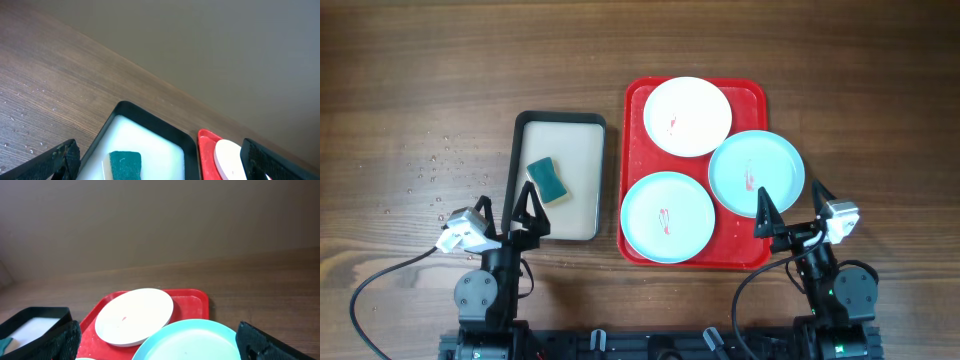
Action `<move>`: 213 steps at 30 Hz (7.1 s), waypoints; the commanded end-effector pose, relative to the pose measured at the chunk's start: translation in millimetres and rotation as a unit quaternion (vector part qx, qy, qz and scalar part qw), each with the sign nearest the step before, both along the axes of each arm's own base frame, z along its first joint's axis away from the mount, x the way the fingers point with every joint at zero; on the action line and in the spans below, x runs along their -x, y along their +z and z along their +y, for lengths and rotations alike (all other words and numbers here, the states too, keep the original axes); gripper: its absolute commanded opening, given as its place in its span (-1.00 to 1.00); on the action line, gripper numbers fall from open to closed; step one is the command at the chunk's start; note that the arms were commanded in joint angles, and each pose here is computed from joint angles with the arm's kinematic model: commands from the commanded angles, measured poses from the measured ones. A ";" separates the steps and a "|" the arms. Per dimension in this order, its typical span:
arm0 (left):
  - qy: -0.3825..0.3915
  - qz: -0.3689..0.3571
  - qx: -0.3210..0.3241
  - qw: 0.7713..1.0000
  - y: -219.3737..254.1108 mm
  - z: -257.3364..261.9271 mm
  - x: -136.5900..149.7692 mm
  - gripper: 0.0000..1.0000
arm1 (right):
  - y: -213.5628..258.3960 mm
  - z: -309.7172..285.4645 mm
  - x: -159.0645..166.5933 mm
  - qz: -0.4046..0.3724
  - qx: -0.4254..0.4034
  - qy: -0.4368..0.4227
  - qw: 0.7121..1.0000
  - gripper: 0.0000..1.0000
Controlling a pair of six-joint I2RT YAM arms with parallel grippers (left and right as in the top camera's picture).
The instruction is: Clean dirty plates on tray and stack at the side
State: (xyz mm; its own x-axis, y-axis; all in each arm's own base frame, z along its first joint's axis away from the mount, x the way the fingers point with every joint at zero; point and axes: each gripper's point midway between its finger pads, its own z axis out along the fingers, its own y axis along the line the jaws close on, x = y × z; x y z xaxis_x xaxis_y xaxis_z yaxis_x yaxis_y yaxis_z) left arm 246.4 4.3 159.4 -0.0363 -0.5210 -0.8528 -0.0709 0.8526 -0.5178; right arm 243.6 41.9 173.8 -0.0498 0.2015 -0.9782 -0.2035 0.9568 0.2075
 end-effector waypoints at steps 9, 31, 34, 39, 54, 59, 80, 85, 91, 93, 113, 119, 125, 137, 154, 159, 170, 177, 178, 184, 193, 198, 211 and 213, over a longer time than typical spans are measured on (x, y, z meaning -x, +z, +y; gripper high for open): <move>-0.007 0.002 -0.002 1.000 -2.1 -2.9 -0.2 1.00 | 2.0 -1.3 0.1 -0.004 -0.004 -0.004 1.000 0.99; -0.007 0.002 -0.002 1.000 -2.1 -3.0 -0.2 0.99 | 1.8 -1.3 0.0 -0.004 -0.004 -0.004 1.000 1.00; -0.007 0.002 -0.002 1.000 -2.1 -2.9 -0.2 1.00 | 1.8 -1.3 0.0 -0.004 -0.004 -0.004 1.000 1.00; -0.007 0.000 -0.002 1.000 -0.8 -3.0 -0.3 1.00 | 1.8 -1.3 0.0 -0.004 -0.004 -0.004 1.000 1.00; -0.098 -0.003 0.019 0.995 81.8 -33.6 11.5 0.99 | 130.0 32.1 33.1 -0.050 0.025 0.102 0.993 0.99; -0.107 0.192 0.033 0.975 102.3 -39.5 -3.4 1.00 | 163.3 37.9 10.8 0.124 0.029 0.119 0.985 1.00; -0.017 0.675 0.049 0.736 -121.9 -47.6 -36.9 0.27 | -17.5 92.1 -14.7 0.607 -0.020 0.130 0.784 0.46; -0.015 0.711 0.041 0.702 -185.8 -52.1 -43.9 -0.92 | -17.7 95.4 -13.5 0.608 -0.017 0.131 0.783 0.40; -0.017 0.719 0.045 0.694 -166.6 -54.1 -44.8 -0.92 | -17.6 95.4 -13.9 0.608 -0.021 0.127 0.783 0.39; -0.023 0.717 0.038 0.696 -137.7 -54.1 -50.4 -0.31 | -17.6 95.3 -13.9 0.609 -0.021 0.127 0.783 0.39; -0.117 0.611 -0.011 0.783 -110.5 -68.2 -108.1 -0.08 | -22.3 83.4 -15.9 0.609 0.000 0.097 0.787 0.46; -0.120 0.663 -0.014 0.738 -115.8 -66.1 -72.5 0.16 | -43.8 77.6 9.5 0.650 0.013 0.098 0.754 0.46; -0.078 0.640 -0.036 0.763 -152.8 -58.5 -73.6 -0.25 | -82.3 91.3 28.2 0.664 -0.012 0.146 0.733 0.37; -0.135 0.599 0.004 0.789 -57.6 -85.8 -99.9 -0.92 | -114.8 104.8 25.1 0.673 0.035 0.138 0.726 0.09; -0.230 0.599 -0.009 0.767 -29.6 -143.3 -69.5 -0.92 | -179.0 107.9 -20.0 0.689 -0.026 0.010 0.725 -0.91; -0.298 0.601 -0.035 0.740 -56.0 -201.1 -59.4 -0.92 | -178.6 109.2 -20.7 0.692 -0.046 -0.003 0.721 -0.91; -0.357 0.615 -0.154 0.686 -155.6 -265.0 -42.0 -0.92 | -178.7 108.9 -20.0 0.693 -0.044 -0.002 0.720 -0.91; -0.101 0.648 -0.282 0.701 -160.1 -159.5 -63.3 -0.92 | -178.7 108.9 -20.0 0.693 -0.045 -0.003 0.720 -0.92; -0.089 0.652 -0.276 0.701 -159.7 -154.6 -63.4 -0.92 | -178.6 109.5 -19.8 0.693 -0.046 -0.002 0.719 -0.91; -0.289 0.652 -0.103 0.694 -168.5 -251.5 -46.8 -0.92 | -178.6 109.5 -19.8 0.693 -0.046 -0.002 0.719 -0.91; -0.392 0.649 -0.045 0.650 -169.7 -312.7 -11.3 -0.92 | -178.6 109.5 -19.8 0.693 -0.045 -0.001 0.720 -0.91; -0.223 0.701 -0.126 0.666 -184.4 -232.8 -22.9 -0.92 | -178.6 109.5 -19.8 0.693 -0.045 -0.001 0.720 -0.91; -0.197 0.688 -0.067 0.695 -181.5 -224.5 -53.5 -0.92 | -178.6 109.4 -19.7 0.693 -0.044 0.000 0.720 -0.91; -0.272 0.675 -0.011 0.686 -177.0 -263.6 -49.8 -0.92 | -178.6 109.3 -19.5 0.693 -0.043 0.000 0.720 -0.91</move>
State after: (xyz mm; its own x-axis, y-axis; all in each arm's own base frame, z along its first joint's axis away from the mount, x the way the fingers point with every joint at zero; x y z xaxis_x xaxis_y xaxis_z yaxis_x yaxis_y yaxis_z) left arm 316.5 -206.3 3.5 -0.9847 -0.1713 -0.0330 -0.1705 0.9850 -0.0268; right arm 265.4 156.1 2.3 -0.9677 0.2515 0.0191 0.2454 0.9217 0.3005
